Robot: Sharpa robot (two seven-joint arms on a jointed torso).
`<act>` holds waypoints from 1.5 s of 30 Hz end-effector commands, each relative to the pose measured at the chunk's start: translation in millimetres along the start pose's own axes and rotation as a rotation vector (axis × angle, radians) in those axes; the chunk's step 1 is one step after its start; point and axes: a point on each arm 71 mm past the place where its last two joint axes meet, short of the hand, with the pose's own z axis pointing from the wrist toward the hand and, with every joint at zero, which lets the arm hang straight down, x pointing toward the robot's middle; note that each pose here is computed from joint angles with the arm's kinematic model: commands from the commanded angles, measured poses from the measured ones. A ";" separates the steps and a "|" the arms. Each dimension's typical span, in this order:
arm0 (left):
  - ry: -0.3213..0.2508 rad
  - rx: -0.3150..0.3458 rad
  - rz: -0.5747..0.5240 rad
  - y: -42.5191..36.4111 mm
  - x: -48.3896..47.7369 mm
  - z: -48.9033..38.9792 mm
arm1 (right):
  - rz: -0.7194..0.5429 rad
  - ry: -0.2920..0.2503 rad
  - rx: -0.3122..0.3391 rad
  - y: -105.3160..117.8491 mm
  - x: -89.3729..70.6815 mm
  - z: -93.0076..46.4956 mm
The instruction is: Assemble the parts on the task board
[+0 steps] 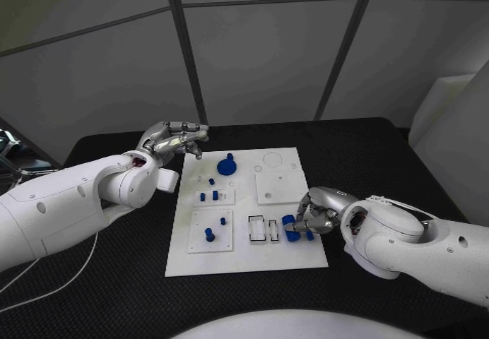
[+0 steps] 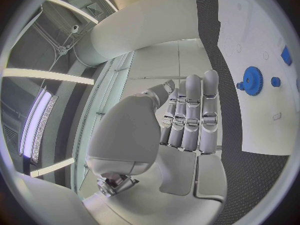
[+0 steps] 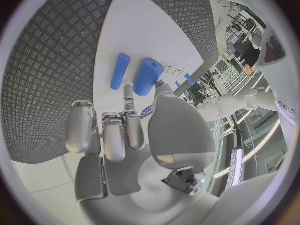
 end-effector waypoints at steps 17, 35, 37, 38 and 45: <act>0.005 0.005 -0.005 -1.7 -0.5 -0.7 | -0.059 0.028 0.006 6.8 20.0 3.6; 0.006 0.005 -0.005 -1.5 -0.2 -0.2 | 0.199 -0.198 -0.108 26.2 3.3 -10.1; 0.007 0.005 -0.005 -1.4 0.3 0.0 | 0.212 -0.194 -0.121 30.7 4.1 -10.3; 0.008 0.005 -0.006 -1.4 0.6 0.1 | 0.216 -0.187 -0.125 32.8 4.9 -9.9; 0.011 0.004 -0.007 -1.4 1.7 0.4 | 0.234 -0.129 -0.135 42.2 11.6 -3.7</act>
